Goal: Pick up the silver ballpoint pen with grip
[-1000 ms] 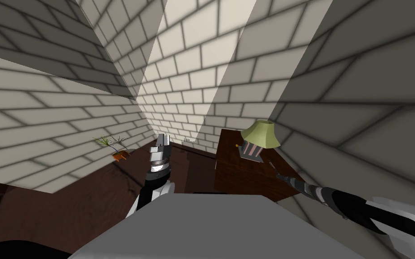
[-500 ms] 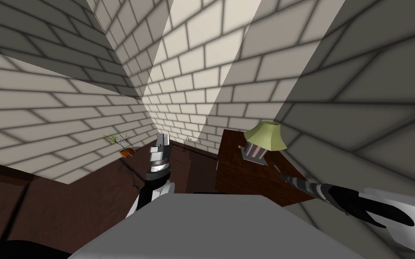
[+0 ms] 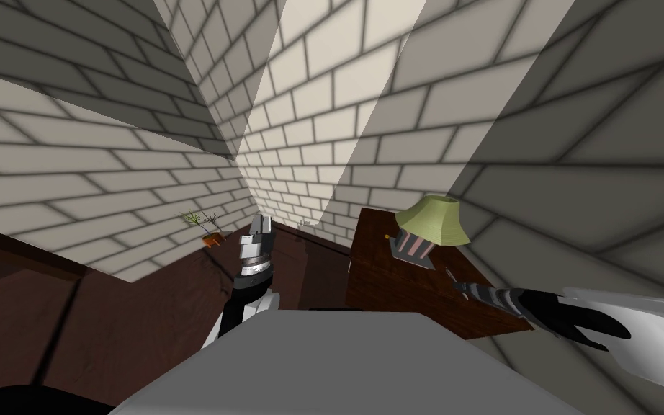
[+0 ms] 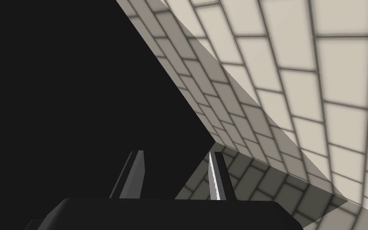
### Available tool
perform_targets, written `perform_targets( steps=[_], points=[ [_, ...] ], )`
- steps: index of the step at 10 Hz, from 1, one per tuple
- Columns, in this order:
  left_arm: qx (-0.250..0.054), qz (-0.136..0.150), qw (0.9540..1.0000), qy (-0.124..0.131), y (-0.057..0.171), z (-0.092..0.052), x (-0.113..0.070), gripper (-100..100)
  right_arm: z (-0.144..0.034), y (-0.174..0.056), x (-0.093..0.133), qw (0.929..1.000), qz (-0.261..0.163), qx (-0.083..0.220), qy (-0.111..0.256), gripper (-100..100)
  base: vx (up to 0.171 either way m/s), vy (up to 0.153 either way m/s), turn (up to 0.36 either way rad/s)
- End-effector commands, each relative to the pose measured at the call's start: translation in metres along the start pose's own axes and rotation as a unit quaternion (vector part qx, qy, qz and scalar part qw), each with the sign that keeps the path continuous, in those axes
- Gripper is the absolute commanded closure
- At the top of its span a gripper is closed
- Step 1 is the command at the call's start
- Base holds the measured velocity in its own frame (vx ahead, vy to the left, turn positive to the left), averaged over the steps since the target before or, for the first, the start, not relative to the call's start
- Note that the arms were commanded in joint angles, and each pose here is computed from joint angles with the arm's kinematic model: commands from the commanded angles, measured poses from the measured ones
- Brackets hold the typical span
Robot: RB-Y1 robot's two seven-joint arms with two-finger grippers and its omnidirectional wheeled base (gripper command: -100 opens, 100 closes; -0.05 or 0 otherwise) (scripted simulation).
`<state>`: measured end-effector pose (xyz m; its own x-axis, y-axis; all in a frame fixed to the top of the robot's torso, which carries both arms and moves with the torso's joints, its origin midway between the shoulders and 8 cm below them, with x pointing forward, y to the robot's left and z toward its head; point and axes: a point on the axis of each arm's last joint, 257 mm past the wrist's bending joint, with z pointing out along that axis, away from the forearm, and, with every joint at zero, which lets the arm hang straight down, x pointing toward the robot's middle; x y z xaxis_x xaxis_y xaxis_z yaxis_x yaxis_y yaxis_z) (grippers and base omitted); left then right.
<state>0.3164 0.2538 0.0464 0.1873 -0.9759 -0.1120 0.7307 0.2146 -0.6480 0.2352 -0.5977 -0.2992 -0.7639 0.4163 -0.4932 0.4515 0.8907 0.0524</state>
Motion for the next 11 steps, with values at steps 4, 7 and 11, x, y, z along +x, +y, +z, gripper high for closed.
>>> perform_targets(
  steps=[4, 7, 11],
  points=[
    [0.000, 0.000, 1.0000, 0.000, 0.000, 0.000, 0.000, 0, 0.004, -0.009, -0.007, 0.9988, -0.033, 0.031, 0.015, -100, -0.011, -0.010, 0.053],
    [0.000, 0.000, 1.0000, 0.000, 0.000, 0.000, 0.000, 0, 0.004, -0.009, -0.007, 0.9989, -0.031, 0.031, 0.014, -100, -0.001, -0.002, 0.005],
    [0.000, 0.000, 1.0000, 0.000, 0.000, 0.000, 0.000, 0, 0.001, -0.022, 0.003, 0.9990, -0.017, 0.040, 0.013, -100, -0.015, -0.012, 0.089]
  ],
)
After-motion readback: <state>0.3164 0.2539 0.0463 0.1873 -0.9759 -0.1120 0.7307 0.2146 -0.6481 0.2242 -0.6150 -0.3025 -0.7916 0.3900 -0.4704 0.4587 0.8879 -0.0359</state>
